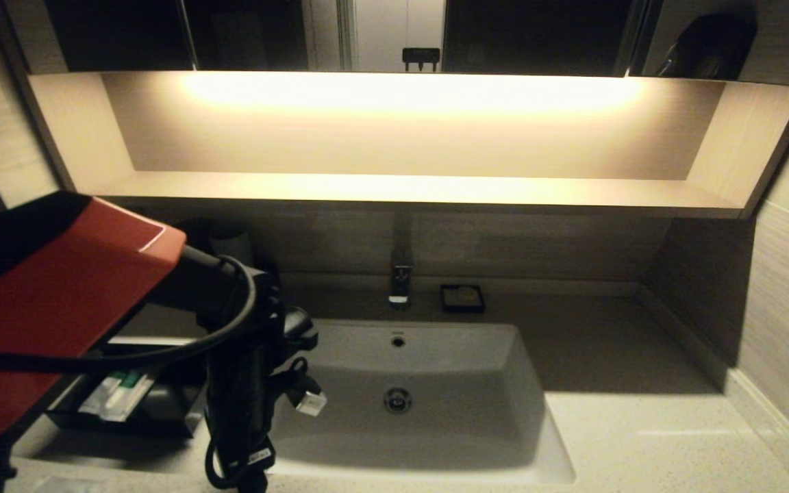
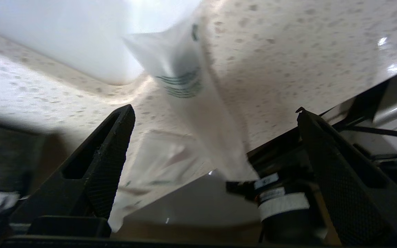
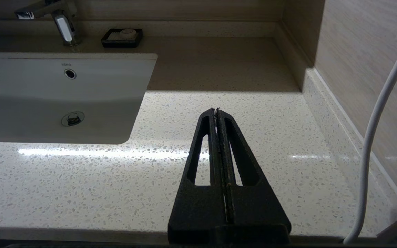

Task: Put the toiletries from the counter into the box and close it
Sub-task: Pick up the bathroom toiletry

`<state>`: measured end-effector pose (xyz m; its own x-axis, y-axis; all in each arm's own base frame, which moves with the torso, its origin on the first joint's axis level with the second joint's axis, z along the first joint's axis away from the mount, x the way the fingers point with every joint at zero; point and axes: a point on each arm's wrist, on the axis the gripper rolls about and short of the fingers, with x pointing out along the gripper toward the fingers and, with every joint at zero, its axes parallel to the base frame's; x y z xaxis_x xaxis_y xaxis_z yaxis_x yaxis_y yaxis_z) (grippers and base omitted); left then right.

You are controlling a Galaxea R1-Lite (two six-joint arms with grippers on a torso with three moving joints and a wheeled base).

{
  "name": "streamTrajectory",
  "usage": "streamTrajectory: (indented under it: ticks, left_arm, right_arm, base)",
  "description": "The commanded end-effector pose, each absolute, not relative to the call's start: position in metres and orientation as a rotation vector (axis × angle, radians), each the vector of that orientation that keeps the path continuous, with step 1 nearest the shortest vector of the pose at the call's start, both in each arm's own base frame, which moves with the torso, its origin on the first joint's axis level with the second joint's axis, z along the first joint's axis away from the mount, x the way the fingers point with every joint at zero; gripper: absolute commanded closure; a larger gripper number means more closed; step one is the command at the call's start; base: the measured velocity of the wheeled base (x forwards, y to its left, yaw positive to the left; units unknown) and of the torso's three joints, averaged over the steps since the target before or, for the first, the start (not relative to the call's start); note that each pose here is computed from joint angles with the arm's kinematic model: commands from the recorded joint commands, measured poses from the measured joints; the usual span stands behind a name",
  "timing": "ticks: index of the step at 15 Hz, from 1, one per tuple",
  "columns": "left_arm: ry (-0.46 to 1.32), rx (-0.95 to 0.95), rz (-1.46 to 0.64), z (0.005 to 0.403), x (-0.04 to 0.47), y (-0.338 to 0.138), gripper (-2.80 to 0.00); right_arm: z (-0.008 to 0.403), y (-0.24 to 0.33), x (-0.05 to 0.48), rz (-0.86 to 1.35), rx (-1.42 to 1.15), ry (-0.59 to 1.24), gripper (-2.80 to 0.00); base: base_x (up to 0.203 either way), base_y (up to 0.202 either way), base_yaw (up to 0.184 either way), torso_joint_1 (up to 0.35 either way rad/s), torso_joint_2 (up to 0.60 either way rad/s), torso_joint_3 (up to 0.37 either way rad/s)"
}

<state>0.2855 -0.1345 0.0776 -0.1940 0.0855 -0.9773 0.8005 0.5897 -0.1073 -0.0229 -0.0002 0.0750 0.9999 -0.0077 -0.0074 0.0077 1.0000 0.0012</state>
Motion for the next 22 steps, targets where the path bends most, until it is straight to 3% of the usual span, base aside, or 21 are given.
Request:
streamTrajectory:
  ticks: [1, 12, 22]
  left_arm:
    - [1.617, 0.732, -0.767, 0.083, 0.273, -0.125, -2.80]
    - [1.388, 0.647, -0.678, 0.072, 0.235, -0.086, -2.80]
    - [1.389, 0.634, -0.672, 0.072, 0.233, -0.082, -2.80]
  right_arm:
    - [0.075, 0.000, -0.023, -0.008, 0.002, 0.008, 0.00]
    - [0.075, 0.000, -0.023, -0.007, 0.002, 0.008, 0.00]
    - [0.075, 0.000, -0.023, -0.008, 0.002, 0.008, 0.00]
  base:
    - [0.000, 0.000, 0.000, 0.000, 0.00, 0.000]
    - [0.000, 0.000, 0.000, 0.000, 0.00, 0.000]
    - [0.000, 0.000, 0.000, 0.000, 0.00, 0.000]
